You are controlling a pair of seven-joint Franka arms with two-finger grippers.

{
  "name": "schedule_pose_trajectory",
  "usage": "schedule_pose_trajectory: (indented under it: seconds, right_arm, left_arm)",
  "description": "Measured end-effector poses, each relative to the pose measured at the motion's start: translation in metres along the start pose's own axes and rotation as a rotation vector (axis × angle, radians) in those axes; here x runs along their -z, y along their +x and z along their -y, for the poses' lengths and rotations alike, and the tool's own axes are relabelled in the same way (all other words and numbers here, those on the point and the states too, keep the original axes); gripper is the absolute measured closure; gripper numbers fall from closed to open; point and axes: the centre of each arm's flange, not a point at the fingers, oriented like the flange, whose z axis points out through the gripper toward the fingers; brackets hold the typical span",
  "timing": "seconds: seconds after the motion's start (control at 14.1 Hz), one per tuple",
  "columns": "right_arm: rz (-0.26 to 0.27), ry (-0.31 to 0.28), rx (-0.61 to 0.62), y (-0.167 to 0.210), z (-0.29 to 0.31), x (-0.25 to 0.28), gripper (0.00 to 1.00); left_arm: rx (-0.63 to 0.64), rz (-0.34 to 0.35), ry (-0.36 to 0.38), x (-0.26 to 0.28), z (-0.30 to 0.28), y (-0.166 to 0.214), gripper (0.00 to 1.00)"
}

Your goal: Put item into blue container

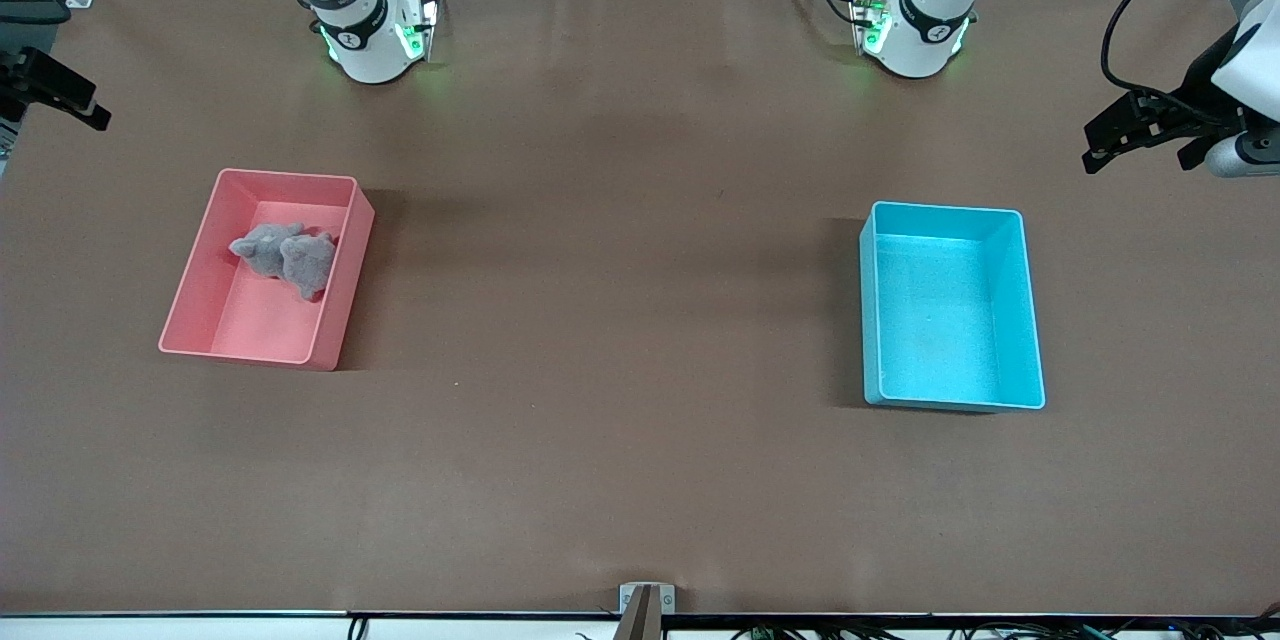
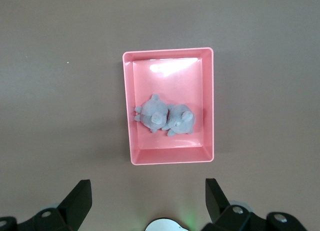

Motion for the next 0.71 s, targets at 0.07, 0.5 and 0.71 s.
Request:
schedule_pose_trajectory:
  seconds: [0.07, 0.5, 0.71]
  right_arm:
    - [0.001, -0.003, -0.001, -0.001, 0.000, 0.005, 0.00]
    - [0.042, -0.017, -0.003, 0.016, 0.002, 0.012, 0.00]
    - [0.044, -0.001, 0.001, 0.018, 0.004, 0.011, 0.00]
  left_arm:
    - [0.000, 0.000, -0.001, 0.000, 0.000, 0.000, 0.00]
    - [0.001, 0.000, -0.002, 0.000, 0.000, 0.000, 0.00]
    - [0.002, -0.001, -0.001, 0.000, 0.001, 0.001, 0.00]
